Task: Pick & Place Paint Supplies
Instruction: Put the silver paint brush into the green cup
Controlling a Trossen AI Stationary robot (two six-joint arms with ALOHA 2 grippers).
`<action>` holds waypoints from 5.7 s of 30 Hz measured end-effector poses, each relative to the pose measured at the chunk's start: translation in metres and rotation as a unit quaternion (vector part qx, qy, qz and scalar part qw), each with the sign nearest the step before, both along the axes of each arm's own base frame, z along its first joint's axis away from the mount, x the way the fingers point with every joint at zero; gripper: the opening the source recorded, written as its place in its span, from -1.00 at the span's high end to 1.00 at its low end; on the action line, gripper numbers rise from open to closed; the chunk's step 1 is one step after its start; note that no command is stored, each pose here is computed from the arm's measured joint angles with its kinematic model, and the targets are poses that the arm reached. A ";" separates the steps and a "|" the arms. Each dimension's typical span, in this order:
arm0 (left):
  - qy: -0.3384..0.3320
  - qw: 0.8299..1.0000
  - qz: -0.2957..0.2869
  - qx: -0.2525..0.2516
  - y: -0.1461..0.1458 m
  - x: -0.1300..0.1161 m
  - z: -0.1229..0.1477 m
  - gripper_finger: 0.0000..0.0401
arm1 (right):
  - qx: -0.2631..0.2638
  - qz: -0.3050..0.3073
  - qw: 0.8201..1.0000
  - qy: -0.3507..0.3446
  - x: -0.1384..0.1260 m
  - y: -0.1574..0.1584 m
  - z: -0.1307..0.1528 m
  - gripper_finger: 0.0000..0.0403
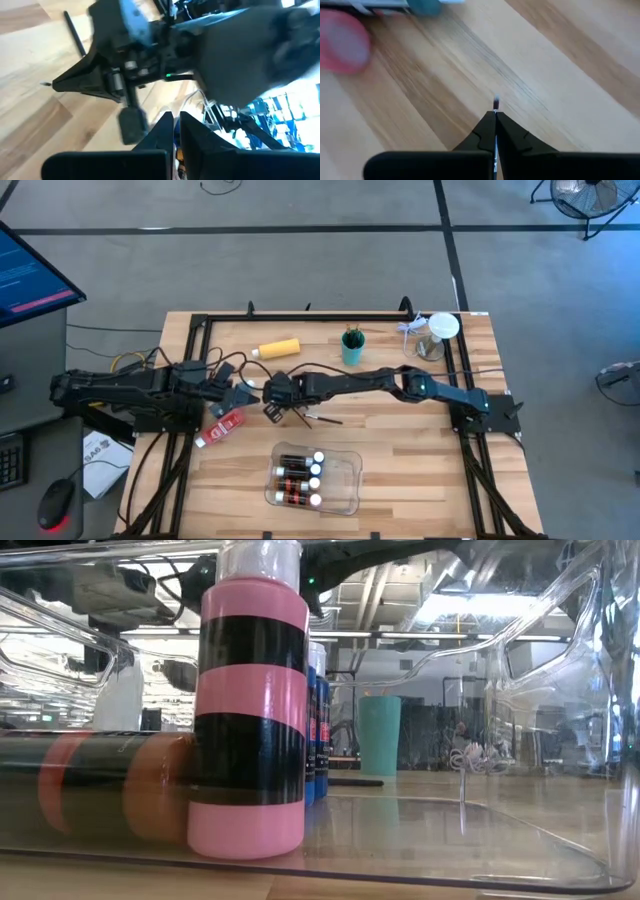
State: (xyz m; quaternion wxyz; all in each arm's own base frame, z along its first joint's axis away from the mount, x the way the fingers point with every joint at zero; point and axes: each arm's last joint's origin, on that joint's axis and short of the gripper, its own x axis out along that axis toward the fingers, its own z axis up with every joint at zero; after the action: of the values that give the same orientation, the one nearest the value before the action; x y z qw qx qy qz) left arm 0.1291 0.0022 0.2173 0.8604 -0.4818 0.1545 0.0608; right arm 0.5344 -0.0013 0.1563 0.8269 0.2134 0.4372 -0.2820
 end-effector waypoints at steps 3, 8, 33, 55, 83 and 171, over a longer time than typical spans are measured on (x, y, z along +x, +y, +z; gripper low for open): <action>0.003 1.000 0.009 0.005 0.001 0.000 -0.001 0.99 | -0.014 0.002 1.000 -0.013 0.002 -0.001 0.011 1.00; 0.003 1.000 0.013 0.006 0.001 0.000 0.000 0.99 | -0.046 0.015 0.998 -0.034 -0.003 -0.003 0.047 1.00; 0.000 1.000 0.025 0.014 0.002 0.000 0.000 0.99 | -0.254 -0.066 0.962 -0.080 -0.071 -0.049 0.187 1.00; 0.003 0.996 0.079 0.030 0.013 -0.001 0.000 1.00 | -0.299 -0.165 0.919 -0.197 -0.203 -0.081 0.142 1.00; 0.065 0.991 0.114 0.031 0.024 0.012 -0.015 1.00 | -0.399 -0.144 0.850 -0.311 -0.246 -0.098 0.106 1.00; -0.167 0.982 0.080 0.031 0.018 0.021 0.029 0.99 | 0.054 0.290 0.955 -0.043 -0.139 -0.008 0.085 0.38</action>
State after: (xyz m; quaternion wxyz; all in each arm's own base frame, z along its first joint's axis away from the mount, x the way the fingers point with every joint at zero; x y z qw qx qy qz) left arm 0.1503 0.0201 0.2463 0.8812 -0.4687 -0.0327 0.0528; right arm 0.3959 -0.0090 0.2416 0.8784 0.1337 0.4589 0.0034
